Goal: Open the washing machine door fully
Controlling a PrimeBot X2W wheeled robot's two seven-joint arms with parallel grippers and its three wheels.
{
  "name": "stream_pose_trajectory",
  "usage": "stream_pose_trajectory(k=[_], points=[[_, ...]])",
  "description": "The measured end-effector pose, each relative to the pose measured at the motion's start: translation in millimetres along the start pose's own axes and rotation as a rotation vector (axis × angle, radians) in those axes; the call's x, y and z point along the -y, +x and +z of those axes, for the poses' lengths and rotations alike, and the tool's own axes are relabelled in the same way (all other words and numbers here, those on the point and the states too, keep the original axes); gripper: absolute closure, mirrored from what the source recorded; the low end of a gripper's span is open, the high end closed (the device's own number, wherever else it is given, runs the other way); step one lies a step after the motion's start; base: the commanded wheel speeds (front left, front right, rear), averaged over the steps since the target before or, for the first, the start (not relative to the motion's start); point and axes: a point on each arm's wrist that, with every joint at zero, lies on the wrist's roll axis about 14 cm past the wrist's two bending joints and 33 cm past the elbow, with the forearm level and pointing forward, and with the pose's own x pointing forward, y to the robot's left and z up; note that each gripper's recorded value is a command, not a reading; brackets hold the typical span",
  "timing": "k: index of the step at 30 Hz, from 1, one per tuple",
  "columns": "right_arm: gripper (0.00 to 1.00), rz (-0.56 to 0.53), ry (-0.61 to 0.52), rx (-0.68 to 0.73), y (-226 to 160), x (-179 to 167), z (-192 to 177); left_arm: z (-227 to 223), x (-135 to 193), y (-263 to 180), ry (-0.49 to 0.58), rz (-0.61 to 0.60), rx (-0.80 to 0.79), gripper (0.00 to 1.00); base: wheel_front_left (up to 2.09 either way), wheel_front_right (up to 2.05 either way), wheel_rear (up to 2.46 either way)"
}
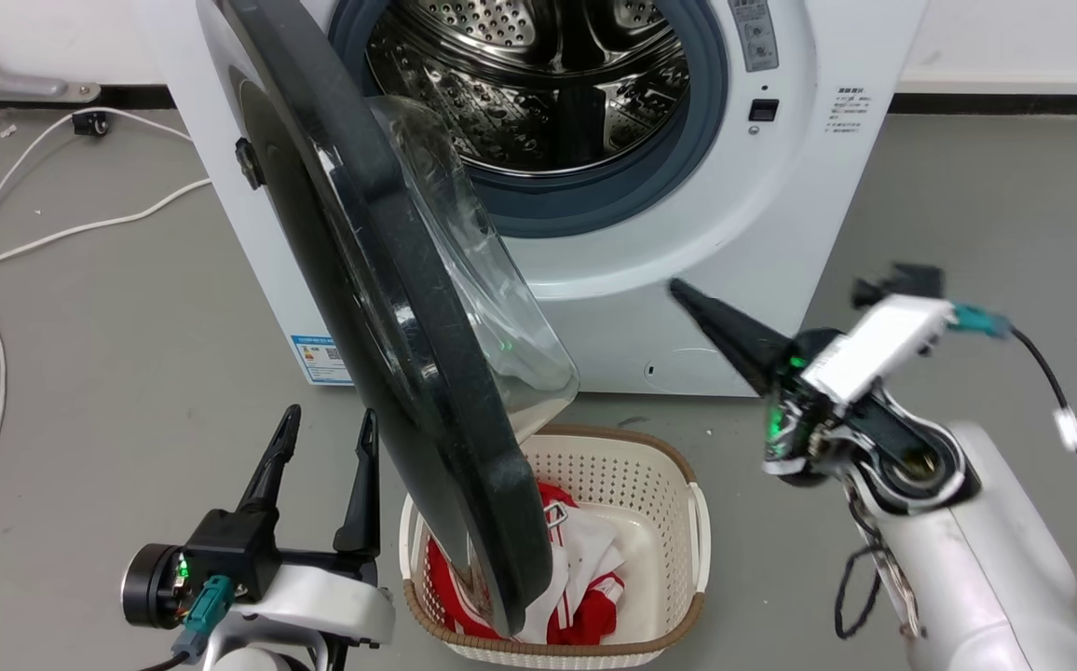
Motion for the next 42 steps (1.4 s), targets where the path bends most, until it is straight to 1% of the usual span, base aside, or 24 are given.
stream_pose_trajectory(k=[5,10,11,12,14,15,16,20,23,27,29,32,35,39,42], points=[[1.0,-0.027,0.092,0.3,-42,25,46,-1,-2,-2,0.001,0.007,-0.003,0.0,0.0,0.0,0.0],[1.0,-0.055,0.142,0.553,-95,46,74,1,-3,-3,0.002,0.011,0.001,0.0,0.0,0.0,0.0],[0.89,-0.065,0.144,0.588,-105,50,76,1,-4,-3,0.003,0.012,0.002,0.0,0.0,0.0,0.0],[0.6,-0.075,0.144,0.629,-115,54,78,2,-4,-3,0.004,0.013,0.003,0.0,0.0,0.0,0.0],[0.05,-0.104,0.127,0.691,-133,62,80,1,-4,-5,0.004,0.014,0.002,0.0,0.0,0.0,0.0],[0.0,-0.113,0.121,0.724,-141,64,81,1,-4,-6,0.005,0.013,0.0,0.0,0.0,0.0,0.0],[0.0,-0.121,0.118,0.747,-148,66,80,1,-4,-6,0.005,0.014,-0.001,0.0,0.0,0.0,0.0],[0.0,-0.198,0.009,0.811,-168,74,75,0,-5,-6,0.004,0.015,-0.004,0.0,0.0,0.0,0.0],[0.0,-0.249,-0.122,0.851,-181,74,76,0,-5,-6,0.004,0.015,-0.003,0.0,0.0,0.0,0.0],[0.0,-0.32,-0.397,0.86,-194,66,80,0,-4,-7,0.002,0.014,-0.003,0.0,0.0,0.0,0.0],[0.0,-0.356,-0.568,0.845,-198,59,83,0,-5,-7,0.003,0.015,-0.003,0.0,0.0,0.0,0.0],[0.0,-0.4,-0.849,0.823,-203,41,88,1,-5,-6,0.003,0.017,-0.001,0.0,0.0,0.0,0.0],[0.0,-0.419,-1.064,0.813,-203,20,87,2,-5,-6,0.007,0.017,0.002,0.0,0.0,0.0,0.0],[0.0,-0.422,-1.289,0.771,-195,-4,75,4,-7,-7,0.012,0.021,0.007,0.0,0.0,0.0,0.0],[0.0,-0.433,-1.395,0.704,-187,-11,61,5,-8,-7,0.014,0.022,0.011,0.0,0.0,0.0,0.0]])
